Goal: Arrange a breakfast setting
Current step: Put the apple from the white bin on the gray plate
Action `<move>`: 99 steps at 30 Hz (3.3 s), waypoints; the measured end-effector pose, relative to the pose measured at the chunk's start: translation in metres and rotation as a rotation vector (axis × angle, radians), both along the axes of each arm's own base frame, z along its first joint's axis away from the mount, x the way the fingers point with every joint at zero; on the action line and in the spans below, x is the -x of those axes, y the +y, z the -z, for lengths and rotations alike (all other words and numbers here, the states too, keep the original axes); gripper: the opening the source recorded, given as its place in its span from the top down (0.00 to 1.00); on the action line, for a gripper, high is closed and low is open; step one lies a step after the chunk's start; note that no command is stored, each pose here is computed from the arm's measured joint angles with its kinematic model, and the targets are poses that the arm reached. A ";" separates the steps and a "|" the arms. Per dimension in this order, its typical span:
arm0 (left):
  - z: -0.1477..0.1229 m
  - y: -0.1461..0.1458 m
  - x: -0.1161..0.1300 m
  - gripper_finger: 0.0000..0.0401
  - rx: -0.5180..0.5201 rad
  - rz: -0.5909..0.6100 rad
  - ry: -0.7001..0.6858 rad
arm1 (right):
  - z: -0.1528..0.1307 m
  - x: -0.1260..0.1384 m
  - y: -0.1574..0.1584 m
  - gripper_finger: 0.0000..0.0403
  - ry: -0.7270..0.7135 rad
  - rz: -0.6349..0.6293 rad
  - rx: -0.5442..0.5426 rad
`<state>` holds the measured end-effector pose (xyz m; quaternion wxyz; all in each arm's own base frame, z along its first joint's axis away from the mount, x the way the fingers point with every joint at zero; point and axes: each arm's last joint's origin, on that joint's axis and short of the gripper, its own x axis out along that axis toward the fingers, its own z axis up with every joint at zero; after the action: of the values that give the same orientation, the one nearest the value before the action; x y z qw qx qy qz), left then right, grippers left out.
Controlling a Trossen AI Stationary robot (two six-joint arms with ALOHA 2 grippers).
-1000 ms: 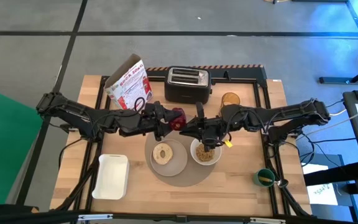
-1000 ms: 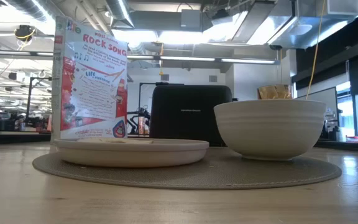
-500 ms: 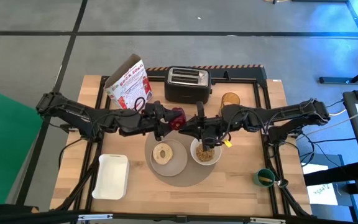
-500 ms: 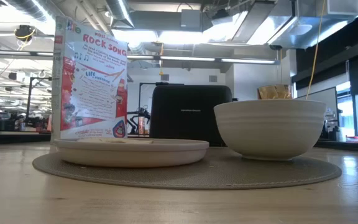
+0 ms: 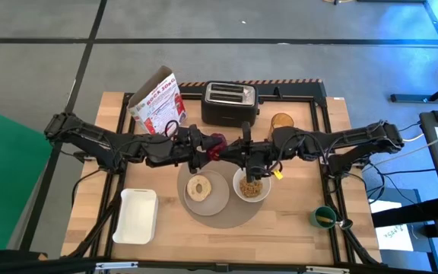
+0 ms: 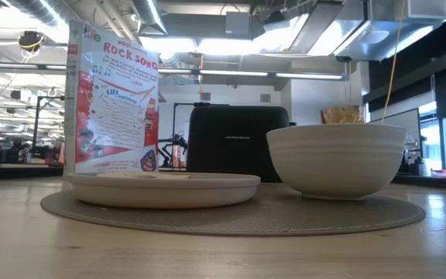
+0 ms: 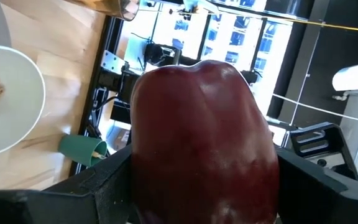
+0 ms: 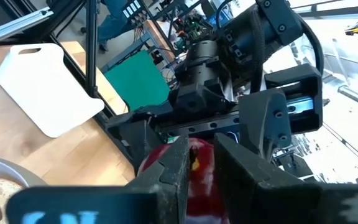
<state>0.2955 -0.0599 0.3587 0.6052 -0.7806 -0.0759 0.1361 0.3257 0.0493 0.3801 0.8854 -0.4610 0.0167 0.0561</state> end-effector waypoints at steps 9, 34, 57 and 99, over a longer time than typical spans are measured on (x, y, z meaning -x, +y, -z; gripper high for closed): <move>0.001 0.000 0.000 0.25 0.002 -0.001 0.002 | 0.003 -0.003 0.001 0.90 0.011 -0.020 -0.001; -0.003 0.005 0.000 0.09 -0.121 -0.077 0.011 | -0.003 -0.003 0.001 0.99 0.026 -0.016 -0.137; -0.047 0.005 0.036 0.02 -1.474 0.066 0.192 | -0.083 0.058 -0.020 1.00 0.215 0.002 -0.699; -0.021 0.041 -0.051 0.22 -1.733 0.190 0.279 | -0.071 0.031 -0.050 1.00 0.237 0.086 -1.061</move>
<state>0.3465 -0.0192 0.3799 0.9968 -0.0264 -0.0126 0.0737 0.2947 -0.0010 0.4515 0.9901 0.0597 0.1047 0.0720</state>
